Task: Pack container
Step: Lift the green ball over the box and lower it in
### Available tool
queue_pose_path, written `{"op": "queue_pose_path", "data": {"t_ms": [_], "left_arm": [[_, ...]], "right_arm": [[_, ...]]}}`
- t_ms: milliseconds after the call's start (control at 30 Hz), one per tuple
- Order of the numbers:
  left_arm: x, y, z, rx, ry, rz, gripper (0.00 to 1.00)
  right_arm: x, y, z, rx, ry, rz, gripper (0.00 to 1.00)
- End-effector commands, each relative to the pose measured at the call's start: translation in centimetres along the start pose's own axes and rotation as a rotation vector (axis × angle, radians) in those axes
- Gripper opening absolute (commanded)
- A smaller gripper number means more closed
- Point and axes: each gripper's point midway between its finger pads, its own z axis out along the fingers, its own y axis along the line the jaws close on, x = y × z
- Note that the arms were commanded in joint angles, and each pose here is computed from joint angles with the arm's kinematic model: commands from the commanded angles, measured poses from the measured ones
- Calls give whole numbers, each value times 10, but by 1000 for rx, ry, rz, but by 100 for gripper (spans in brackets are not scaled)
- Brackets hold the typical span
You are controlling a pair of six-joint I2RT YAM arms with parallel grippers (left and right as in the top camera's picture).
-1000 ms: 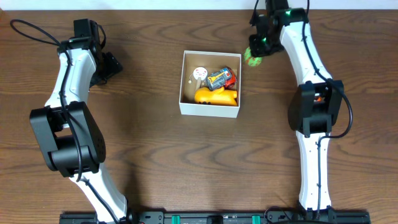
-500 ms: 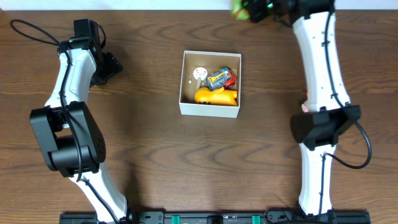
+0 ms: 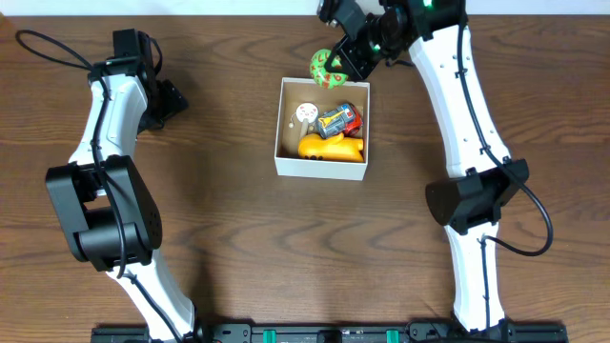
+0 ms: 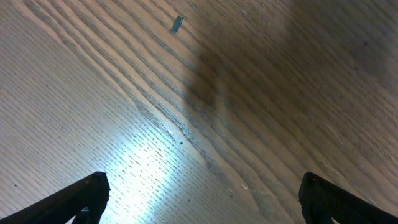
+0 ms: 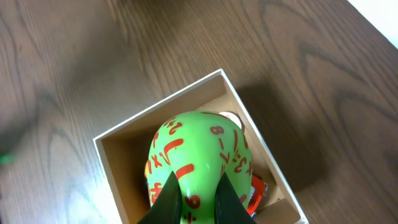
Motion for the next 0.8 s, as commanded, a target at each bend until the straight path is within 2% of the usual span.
{"op": "queue_pose_path", "data": {"t_ms": [0, 167, 433, 767], "left_arm": [[1, 5, 2, -17, 4, -3, 98], [1, 5, 2, -17, 4, -3, 98], [1, 5, 2, -17, 4, -3, 98], [1, 5, 2, -17, 4, -3, 98]], "right_arm": [[15, 5, 27, -2, 86, -42, 1], [41, 13, 49, -54, 187, -58, 1], [64, 13, 64, -97, 248, -94, 1], [54, 0, 74, -69, 192, -137, 1]]}}
